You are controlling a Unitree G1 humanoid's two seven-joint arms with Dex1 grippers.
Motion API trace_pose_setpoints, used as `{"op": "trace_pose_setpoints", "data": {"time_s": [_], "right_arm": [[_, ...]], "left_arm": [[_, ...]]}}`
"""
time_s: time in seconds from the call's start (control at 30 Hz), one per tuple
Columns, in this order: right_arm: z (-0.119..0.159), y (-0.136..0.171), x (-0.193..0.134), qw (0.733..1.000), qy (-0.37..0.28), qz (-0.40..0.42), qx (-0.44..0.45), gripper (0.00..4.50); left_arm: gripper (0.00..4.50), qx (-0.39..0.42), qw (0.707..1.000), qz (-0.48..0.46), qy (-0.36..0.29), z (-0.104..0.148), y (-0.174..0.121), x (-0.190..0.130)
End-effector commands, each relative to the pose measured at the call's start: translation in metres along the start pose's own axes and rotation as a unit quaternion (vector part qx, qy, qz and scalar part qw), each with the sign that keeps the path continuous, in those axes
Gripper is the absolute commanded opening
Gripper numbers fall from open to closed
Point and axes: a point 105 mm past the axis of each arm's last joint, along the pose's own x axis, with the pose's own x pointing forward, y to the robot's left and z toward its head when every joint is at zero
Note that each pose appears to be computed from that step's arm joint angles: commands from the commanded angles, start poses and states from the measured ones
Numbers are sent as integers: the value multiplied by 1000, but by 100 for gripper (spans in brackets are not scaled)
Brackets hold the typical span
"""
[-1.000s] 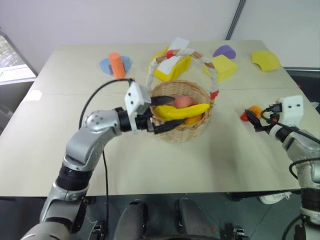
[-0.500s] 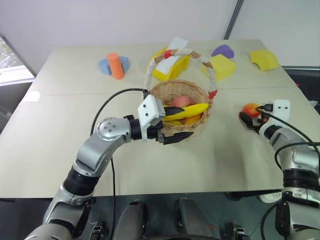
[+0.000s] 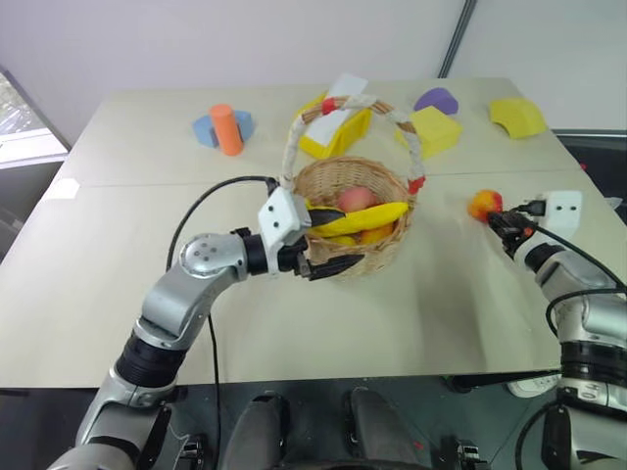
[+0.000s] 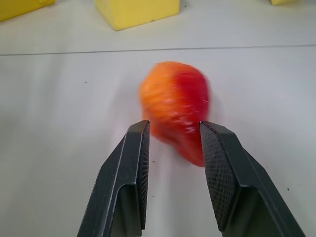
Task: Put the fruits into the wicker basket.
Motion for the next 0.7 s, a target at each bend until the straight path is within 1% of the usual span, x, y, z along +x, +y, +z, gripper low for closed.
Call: {"op": "trace_pose_setpoints", "data": {"time_s": [0.03,0.07,0.1,0.13,0.2,0.27,0.4,0.57,0.7], "right_arm": [[14,-1,-7,1000,-19,9,-20,165],[15,1,-8,1000,-20,18,-14,165],[16,2,-9,999,-22,23,-12,216],[17,2,-10,999,-23,26,-11,248],[20,-3,-7,999,-29,12,-16,352],[21,-10,-3,999,-31,-9,-31,445],[21,-18,2,997,-29,-34,-58,445],[21,-33,12,995,-30,-77,-60,445],[18,-30,24,995,-31,-72,-56,445]], "left_arm": [[390,12,1000,1,-27,12,1,-5],[390,9,999,-1,-30,13,0,-5],[390,9,999,-2,-33,14,0,-5],[390,8,999,-2,-34,15,0,-5],[390,6,999,-5,-38,16,-2,-4],[390,5,999,-7,-39,16,-3,-3],[390,4,999,-7,-41,16,-4,-3],[390,2,999,-8,-42,16,-5,-3],[390,-1,999,-12,-46,17,-7,-1]]}}
